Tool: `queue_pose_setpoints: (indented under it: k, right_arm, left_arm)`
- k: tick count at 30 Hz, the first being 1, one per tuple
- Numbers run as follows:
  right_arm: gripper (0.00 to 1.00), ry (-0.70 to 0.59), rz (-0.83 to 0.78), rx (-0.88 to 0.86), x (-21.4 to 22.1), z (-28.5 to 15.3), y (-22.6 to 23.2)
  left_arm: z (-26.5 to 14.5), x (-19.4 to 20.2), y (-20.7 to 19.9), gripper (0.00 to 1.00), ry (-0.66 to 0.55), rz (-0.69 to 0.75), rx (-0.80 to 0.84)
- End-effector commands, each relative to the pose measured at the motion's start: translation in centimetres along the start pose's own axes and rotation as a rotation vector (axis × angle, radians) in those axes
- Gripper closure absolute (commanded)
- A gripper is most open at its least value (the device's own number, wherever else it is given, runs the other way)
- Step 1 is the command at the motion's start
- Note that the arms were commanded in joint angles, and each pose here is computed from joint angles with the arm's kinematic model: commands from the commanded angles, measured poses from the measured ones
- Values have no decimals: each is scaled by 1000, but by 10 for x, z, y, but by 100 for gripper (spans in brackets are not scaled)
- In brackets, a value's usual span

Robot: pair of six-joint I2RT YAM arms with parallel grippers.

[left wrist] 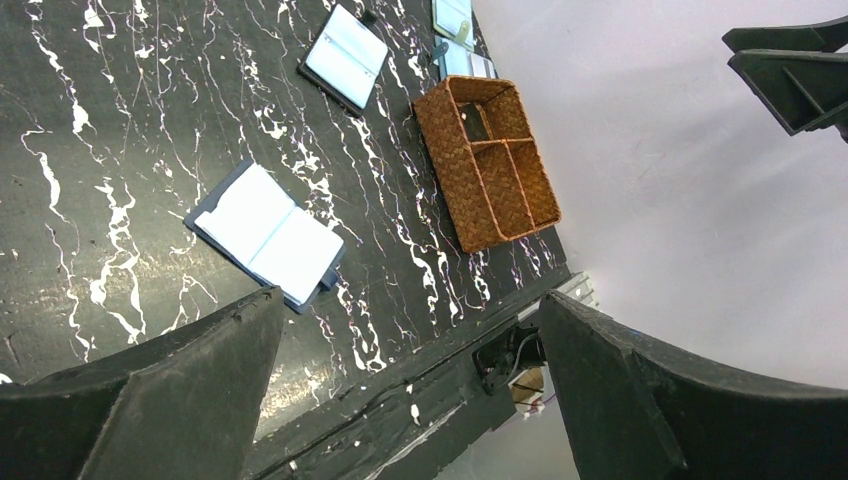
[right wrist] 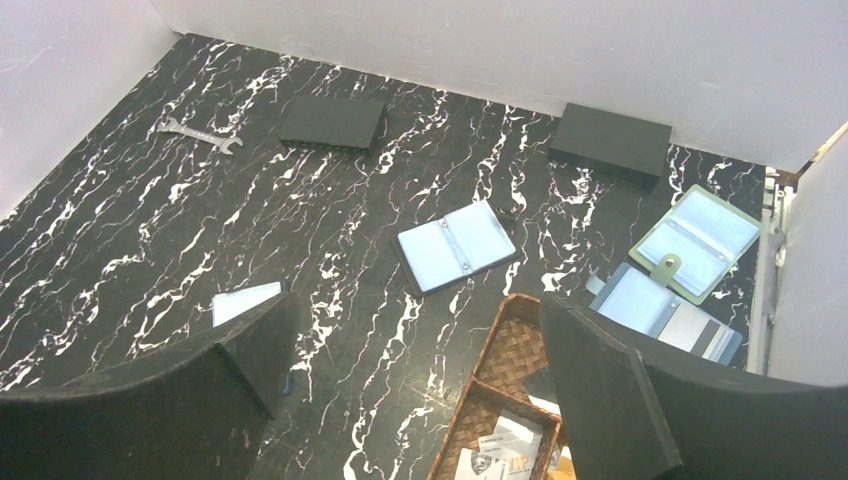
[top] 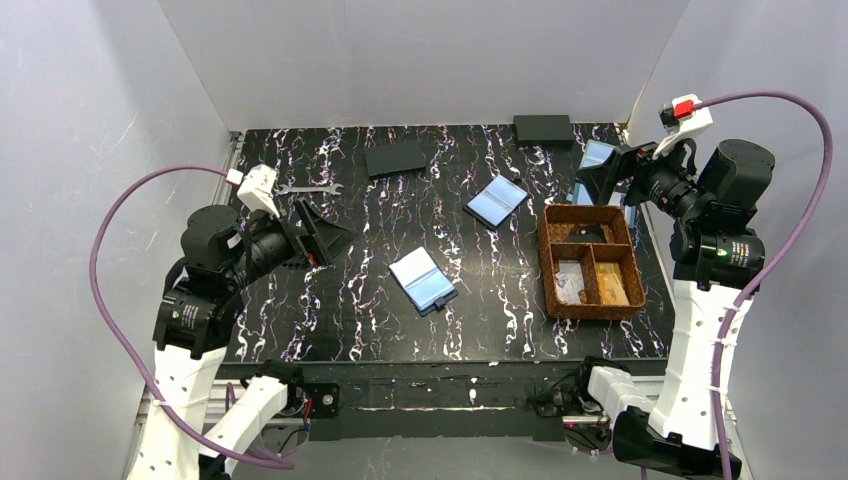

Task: Take the credit cards out of the card holder
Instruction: Reset both arms

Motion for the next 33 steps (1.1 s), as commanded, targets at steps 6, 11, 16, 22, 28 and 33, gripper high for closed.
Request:
queue_pose_setpoints:
  k: [6, 11, 16, 22, 28, 33]
  right_arm:
    - [2, -17, 17, 10, 1, 0, -1]
    - [1, -15, 36, 15, 3, 1, -2]
    - [2, -12, 52, 18, 4, 2, -2]
    - [2, -9, 68, 30, 5, 2, -4]
    - [2, -9, 71, 31, 6, 2, -4]
    - [2, -8, 74, 31, 7, 3, -4]
  left_arm:
    - [7, 2, 6, 2, 0, 8, 15]
    - [11, 3, 9, 2, 4, 4, 12]
    - [14, 4, 12, 2, 10, -1, 0]
    - [18, 6, 16, 2, 17, -2, -12]
    - [20, 7, 19, 2, 22, -6, -16]
    - [20, 8, 20, 2, 23, -2, -22]
Point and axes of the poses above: each gripper's point midway between its finger pads, its own z axis out along the fingers, its own y axis along the line the jaws close on, x = y × z, the point moved 10 cm from there along -z, back along the fingers, and after that the axes turned 5 degrees about -z, right-handed, at the moved point
